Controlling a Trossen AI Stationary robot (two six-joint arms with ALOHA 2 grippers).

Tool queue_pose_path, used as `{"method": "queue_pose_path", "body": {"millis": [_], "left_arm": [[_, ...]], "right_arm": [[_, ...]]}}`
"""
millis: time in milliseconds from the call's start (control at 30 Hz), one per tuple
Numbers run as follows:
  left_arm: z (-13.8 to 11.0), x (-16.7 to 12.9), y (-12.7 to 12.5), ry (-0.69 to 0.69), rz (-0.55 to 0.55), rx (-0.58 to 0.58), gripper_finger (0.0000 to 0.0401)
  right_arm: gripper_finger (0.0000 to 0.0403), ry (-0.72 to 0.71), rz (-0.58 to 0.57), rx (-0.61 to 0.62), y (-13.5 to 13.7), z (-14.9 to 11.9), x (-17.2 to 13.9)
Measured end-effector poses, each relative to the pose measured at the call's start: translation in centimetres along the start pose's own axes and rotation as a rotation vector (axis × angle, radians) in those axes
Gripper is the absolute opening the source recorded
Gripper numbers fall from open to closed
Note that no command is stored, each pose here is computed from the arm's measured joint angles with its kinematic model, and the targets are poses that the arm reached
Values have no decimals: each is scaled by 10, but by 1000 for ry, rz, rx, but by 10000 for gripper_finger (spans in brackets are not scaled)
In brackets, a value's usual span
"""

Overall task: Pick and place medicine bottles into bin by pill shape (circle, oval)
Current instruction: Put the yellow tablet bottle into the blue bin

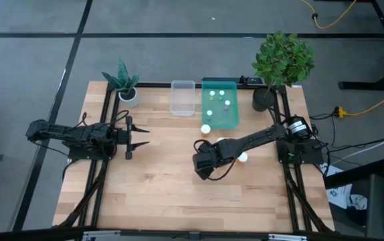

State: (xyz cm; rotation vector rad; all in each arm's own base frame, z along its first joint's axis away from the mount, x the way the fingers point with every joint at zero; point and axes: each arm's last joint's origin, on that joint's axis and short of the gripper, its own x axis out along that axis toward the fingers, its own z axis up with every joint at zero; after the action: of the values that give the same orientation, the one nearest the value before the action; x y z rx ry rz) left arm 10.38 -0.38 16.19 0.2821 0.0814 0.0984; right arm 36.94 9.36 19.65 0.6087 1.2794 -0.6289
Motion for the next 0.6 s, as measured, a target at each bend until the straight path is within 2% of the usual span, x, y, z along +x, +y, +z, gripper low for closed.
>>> {"method": "queue_pose_path", "body": {"millis": [367, 600], "left_arm": [[0, 0, 0, 0, 0, 0, 195], [0, 0, 0, 0, 0, 0, 195]], "right_arm": [[200, -6, 48, 4, -2, -5, 19], [200, -4, 44, 4, -3, -5, 20]]}}
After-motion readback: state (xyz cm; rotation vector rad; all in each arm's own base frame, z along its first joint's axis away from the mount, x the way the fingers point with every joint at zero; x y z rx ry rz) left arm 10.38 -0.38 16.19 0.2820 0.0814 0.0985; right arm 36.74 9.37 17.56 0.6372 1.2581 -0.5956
